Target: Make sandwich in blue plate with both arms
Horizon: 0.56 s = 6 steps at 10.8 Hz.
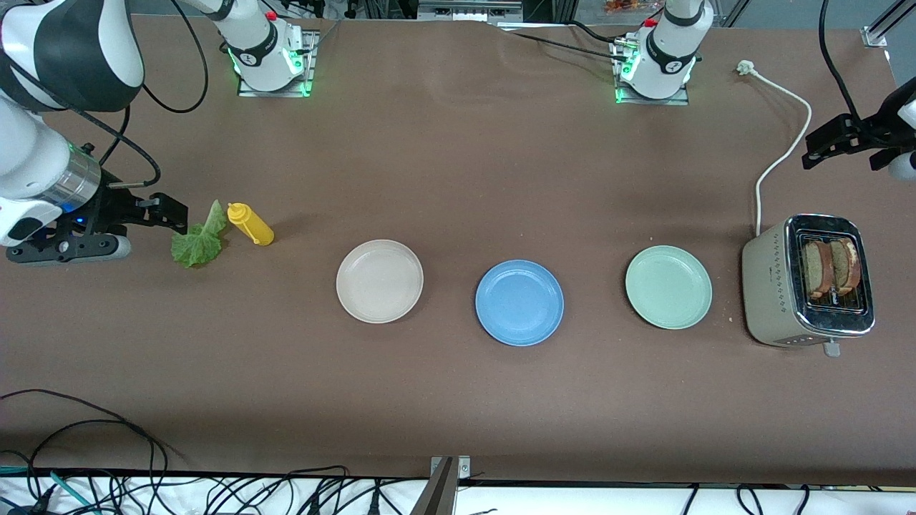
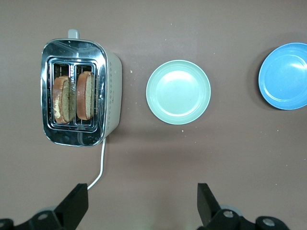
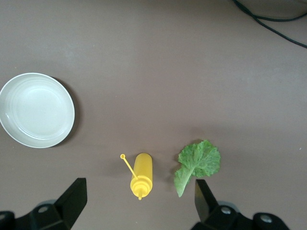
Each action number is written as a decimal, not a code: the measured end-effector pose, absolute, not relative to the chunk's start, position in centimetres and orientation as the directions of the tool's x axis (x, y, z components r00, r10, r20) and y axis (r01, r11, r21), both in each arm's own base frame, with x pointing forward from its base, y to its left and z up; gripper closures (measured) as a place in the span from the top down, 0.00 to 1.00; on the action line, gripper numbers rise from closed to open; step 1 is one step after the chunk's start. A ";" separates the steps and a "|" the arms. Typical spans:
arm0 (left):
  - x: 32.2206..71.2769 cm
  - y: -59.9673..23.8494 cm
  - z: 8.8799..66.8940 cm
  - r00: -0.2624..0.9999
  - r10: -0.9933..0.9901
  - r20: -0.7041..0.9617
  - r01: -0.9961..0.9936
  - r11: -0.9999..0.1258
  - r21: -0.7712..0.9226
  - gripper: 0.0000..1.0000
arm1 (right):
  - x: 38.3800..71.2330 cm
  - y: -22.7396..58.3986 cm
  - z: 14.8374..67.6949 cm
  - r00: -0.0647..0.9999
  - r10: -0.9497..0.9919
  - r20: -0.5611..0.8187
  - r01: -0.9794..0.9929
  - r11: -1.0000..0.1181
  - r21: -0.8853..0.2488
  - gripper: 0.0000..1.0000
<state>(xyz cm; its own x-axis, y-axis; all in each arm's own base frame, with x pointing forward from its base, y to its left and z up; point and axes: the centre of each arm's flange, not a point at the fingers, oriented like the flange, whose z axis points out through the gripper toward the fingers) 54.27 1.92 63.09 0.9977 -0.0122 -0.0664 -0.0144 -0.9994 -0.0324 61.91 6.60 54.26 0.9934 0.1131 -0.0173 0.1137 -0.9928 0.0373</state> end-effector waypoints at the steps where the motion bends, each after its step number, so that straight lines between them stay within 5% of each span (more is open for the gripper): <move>1: 54.3 2.0 63.1 0.998 -0.011 -0.066 -0.013 -0.999 -0.032 1.00 | 61.9 6.6 54.3 0.993 0.112 -0.019 0.113 -0.993 0.037 1.00; 6: 54.5 3.0 62.5 0.997 0.007 -0.077 0.005 -0.999 -0.032 1.00 | 61.9 6.6 54.2 0.994 0.112 -0.020 0.112 -0.993 0.037 1.00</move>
